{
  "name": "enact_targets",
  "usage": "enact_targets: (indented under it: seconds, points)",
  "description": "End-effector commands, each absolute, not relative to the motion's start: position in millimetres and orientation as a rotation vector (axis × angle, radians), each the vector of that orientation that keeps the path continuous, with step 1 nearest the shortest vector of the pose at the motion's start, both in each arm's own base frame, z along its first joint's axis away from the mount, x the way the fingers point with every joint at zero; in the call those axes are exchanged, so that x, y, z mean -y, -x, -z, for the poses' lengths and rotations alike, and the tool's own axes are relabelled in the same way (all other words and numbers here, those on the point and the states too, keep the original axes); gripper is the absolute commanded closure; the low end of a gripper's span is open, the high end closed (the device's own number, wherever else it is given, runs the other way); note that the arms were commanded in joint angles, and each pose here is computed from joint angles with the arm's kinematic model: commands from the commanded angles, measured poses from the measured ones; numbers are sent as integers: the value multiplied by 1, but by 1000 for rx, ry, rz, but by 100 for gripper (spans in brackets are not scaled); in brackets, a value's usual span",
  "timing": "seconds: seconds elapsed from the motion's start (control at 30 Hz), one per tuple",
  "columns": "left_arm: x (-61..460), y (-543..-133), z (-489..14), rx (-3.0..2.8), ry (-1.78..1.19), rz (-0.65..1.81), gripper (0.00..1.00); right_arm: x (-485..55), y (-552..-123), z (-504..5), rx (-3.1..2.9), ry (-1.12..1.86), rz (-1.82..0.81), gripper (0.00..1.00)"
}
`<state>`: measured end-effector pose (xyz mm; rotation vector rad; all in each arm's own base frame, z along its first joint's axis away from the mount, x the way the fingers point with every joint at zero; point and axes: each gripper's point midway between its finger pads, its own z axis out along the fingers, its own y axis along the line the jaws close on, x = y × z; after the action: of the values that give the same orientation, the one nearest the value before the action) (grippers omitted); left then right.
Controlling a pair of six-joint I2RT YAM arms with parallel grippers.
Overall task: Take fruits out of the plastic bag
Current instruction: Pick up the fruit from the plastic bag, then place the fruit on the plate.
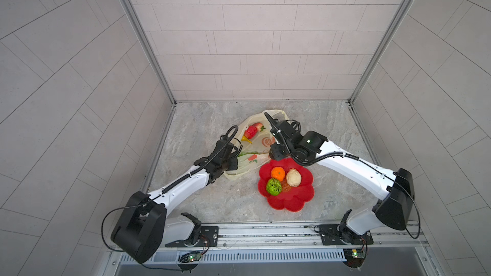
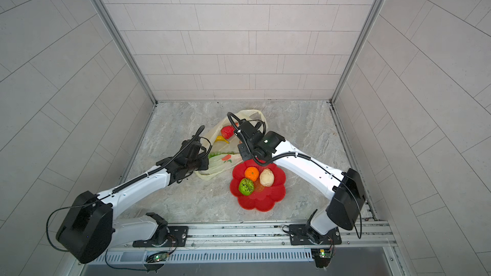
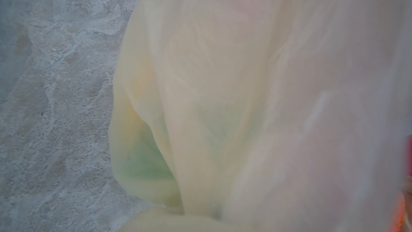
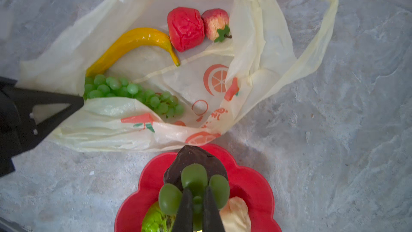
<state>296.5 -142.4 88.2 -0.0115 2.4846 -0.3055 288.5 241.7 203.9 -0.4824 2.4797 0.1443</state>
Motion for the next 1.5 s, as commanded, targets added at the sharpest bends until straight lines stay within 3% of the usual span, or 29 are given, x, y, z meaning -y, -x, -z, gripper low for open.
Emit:
enact_targets:
  seconds: [0.0,0.33,0.63,0.97,1.47]
  points:
    - [145,-303,-97,-2462,1,294,87,-214,-260,-194,-2529,465,-79,95]
    - [144,-304,-94,-2472,-1,278,87,-195,-197,-170,-2591,475,-194,93]
    - [142,-304,-96,-2465,2,271,87,-200,-173,-133,-2631,499,-208,93]
    - [142,-303,-98,-2461,0,273,87,-215,-174,-107,-2646,494,-212,94]
    - [141,-302,-101,-2453,1,277,87,-212,-205,-95,-2567,437,-15,94]
